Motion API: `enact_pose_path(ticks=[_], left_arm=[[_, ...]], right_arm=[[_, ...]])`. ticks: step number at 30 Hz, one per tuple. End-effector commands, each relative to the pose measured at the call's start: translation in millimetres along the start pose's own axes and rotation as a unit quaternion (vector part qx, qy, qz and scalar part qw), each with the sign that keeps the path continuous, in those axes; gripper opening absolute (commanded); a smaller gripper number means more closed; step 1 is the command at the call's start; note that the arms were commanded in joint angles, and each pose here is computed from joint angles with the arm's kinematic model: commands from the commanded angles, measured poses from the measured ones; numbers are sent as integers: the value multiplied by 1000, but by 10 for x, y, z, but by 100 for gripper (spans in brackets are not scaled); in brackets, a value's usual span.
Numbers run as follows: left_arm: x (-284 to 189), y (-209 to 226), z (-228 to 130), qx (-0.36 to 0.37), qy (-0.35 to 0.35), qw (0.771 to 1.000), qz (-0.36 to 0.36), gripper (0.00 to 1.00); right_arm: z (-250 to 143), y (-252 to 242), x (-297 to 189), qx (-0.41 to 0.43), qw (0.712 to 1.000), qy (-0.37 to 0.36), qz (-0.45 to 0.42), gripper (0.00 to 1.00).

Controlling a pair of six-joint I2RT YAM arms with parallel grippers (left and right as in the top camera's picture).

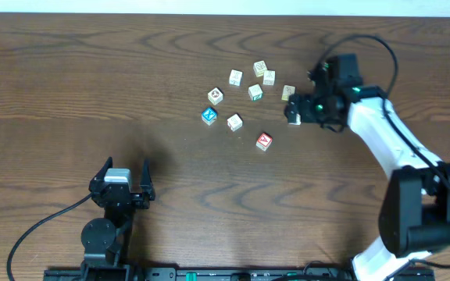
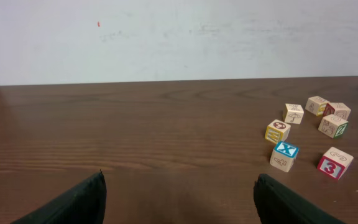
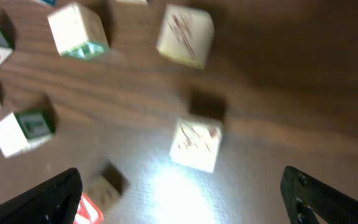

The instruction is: Lift 3 blocks

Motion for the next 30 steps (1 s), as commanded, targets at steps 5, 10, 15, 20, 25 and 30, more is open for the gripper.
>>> enact_pose_path(ticks=[5, 10, 15, 20, 25, 30], left_arm=[[2, 20, -140, -6, 25, 1000, 6, 76], [2, 20, -140, -6, 25, 1000, 6, 76], [2, 20, -141, -6, 26, 1000, 6, 76], [2, 20, -141, -6, 26, 1000, 6, 76], [2, 20, -140, -6, 25, 1000, 6, 76], [2, 20, -140, -6, 25, 1000, 6, 76]], right_arm=[[208, -61, 226, 24, 993, -31, -108, 88], [127, -136, 429, 88, 989, -17, -117, 89], [59, -141, 551, 103, 987, -6, -120, 74], [8, -88, 595, 108, 987, 1, -119, 69], [-41, -88, 626, 109, 987, 12, -120, 51], [-120, -69, 644, 104, 986, 26, -125, 42]])
Point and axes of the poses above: each gripper's point midway between its finger pads, its own x axis out along the fingers, its own y axis along the line the jaws close on, z = x × y, the point moved 2 cm from there along -x, back along the fingers, and after that the axes turned 2 degrees about x, right-handed, at the moved point
